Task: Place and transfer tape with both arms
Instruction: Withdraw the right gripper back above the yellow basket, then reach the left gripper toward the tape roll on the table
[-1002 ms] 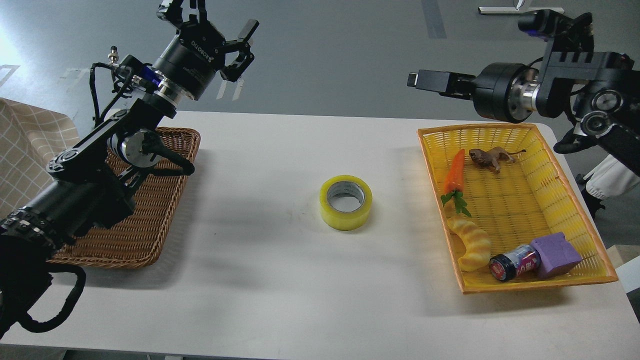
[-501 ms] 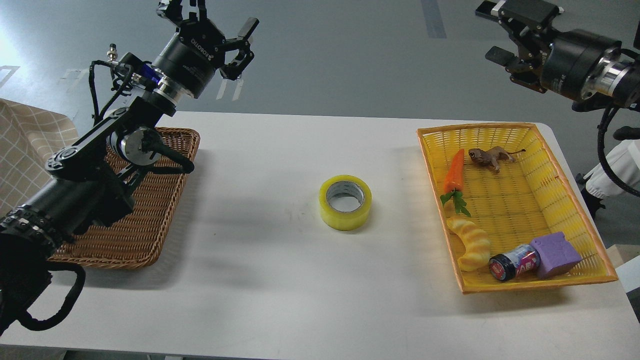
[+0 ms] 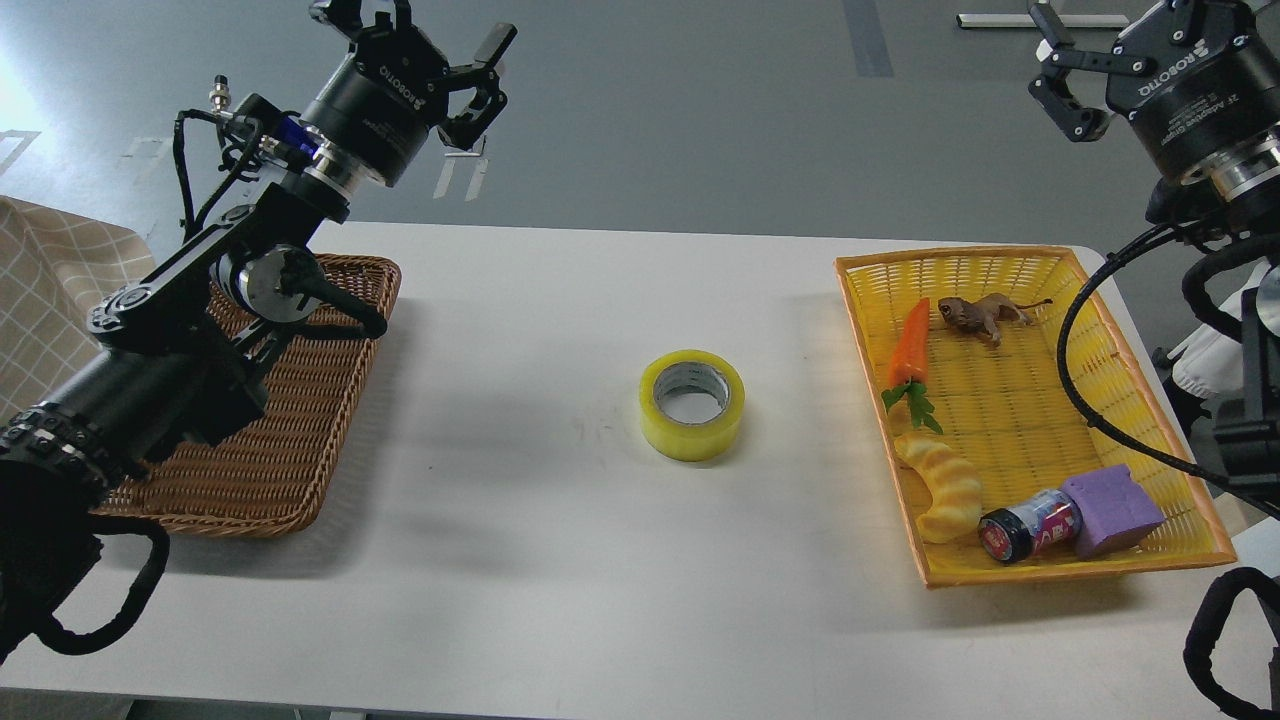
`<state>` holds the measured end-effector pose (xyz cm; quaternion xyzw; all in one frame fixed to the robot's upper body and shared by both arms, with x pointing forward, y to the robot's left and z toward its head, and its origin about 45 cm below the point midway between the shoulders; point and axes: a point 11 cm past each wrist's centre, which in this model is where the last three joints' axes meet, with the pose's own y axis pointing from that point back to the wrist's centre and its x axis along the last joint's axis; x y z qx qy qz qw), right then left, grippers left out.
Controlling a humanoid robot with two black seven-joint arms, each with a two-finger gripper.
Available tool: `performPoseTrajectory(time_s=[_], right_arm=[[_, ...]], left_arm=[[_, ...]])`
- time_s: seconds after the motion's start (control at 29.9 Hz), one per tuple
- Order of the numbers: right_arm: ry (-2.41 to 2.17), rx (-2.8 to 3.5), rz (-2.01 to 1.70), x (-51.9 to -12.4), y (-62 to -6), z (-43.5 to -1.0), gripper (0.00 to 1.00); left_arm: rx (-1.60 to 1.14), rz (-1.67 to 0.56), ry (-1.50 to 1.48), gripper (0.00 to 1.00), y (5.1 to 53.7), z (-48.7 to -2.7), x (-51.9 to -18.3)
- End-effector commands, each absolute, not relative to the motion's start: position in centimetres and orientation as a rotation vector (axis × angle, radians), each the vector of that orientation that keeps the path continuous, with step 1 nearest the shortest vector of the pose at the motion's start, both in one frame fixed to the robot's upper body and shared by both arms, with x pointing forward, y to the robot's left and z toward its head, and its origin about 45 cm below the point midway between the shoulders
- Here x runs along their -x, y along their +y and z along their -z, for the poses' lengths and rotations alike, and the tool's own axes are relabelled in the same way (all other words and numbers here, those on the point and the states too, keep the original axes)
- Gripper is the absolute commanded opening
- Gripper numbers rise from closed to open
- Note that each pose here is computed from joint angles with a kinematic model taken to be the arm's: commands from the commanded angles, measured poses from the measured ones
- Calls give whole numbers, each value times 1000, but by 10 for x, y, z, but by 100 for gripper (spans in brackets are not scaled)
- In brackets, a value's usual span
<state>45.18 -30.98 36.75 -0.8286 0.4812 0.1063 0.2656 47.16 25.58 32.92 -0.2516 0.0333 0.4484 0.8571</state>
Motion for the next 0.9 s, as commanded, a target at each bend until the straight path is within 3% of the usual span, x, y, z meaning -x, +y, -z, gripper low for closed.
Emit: performPoseTrajectory(time_s=[0.0, 0.3, 0.87], right_arm=[[1204, 2160, -405, -452, -301, -361, 99], [1099, 2113, -517, -452, -273, -350, 99], [1085, 2200, -589, -449, -256, -334, 99]], left_arm=[[529, -943, 61, 98, 257, -333, -473], [504, -932, 30, 98, 254, -338, -475], [97, -757, -388, 98, 220, -356, -472]])
